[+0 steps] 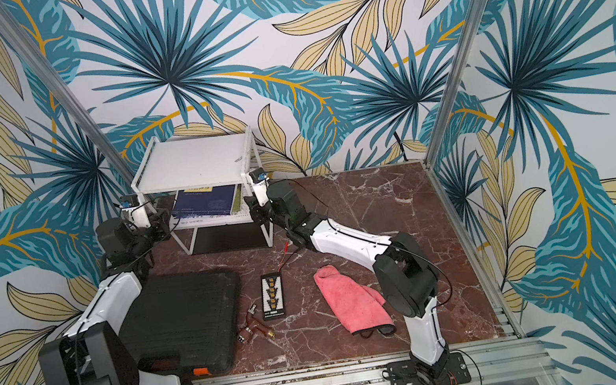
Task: Wipe the bookshelf clean with a cloth
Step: Move the shelf to the center of the board.
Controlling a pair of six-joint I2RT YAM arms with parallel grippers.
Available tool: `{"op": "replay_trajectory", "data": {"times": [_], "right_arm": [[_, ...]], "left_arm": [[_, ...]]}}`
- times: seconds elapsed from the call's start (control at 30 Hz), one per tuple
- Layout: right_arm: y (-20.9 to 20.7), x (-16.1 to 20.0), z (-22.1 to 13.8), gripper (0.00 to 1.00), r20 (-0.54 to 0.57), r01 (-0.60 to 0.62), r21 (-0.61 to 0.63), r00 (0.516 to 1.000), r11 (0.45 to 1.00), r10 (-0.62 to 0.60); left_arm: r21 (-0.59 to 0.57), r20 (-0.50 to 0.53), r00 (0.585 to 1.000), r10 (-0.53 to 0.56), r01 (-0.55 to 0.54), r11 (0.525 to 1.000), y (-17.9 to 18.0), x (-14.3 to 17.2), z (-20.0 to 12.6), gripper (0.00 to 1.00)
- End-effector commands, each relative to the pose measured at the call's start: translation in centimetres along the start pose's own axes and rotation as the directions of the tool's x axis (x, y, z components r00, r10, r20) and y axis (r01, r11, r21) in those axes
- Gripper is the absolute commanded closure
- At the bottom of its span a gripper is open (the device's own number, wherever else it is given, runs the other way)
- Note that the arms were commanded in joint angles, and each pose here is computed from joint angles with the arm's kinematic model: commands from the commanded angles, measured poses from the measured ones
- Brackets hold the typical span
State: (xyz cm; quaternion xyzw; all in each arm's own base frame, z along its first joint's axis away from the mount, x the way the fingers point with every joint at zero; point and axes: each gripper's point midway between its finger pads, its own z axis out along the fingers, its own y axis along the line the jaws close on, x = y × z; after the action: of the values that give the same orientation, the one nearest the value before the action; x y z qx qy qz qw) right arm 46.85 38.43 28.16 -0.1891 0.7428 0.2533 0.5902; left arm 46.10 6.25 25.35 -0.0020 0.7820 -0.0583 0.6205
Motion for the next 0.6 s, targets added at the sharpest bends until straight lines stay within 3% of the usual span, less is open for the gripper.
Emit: {"op": "replay_trajectory", "data": {"times": [0.0,0.17,0.33,0.57], "right_arm": [[-3.6,1.0,-0.9,0.83,-0.089,0.158,0.12,0.985,0.98,-0.148],[-5.6,2.2,-3.2,1.0,-0.121,0.17,0.169,0.981,0.971,-0.151],[-9.1,3.8,-6.8,1.0,-0.143,0.138,0.248,0.984,0.959,-0.105],[-15.3,6.9,-13.4,1.0,-0.153,0.03,0.342,0.988,0.939,0.024]], "left_arm": [[0.032,-0.021,0.999,0.045,-0.044,0.998,-2.1,1.0,-0.4,0.77],[0.076,0.0,0.999,0.042,-0.042,0.996,-5.4,1.6,-0.9,0.86],[0.104,0.005,0.996,0.09,-0.09,0.991,-10.7,1.8,-1.4,0.94],[0.204,-0.001,0.994,0.106,-0.104,0.973,-19.2,3.0,-2.8,0.95]]}}
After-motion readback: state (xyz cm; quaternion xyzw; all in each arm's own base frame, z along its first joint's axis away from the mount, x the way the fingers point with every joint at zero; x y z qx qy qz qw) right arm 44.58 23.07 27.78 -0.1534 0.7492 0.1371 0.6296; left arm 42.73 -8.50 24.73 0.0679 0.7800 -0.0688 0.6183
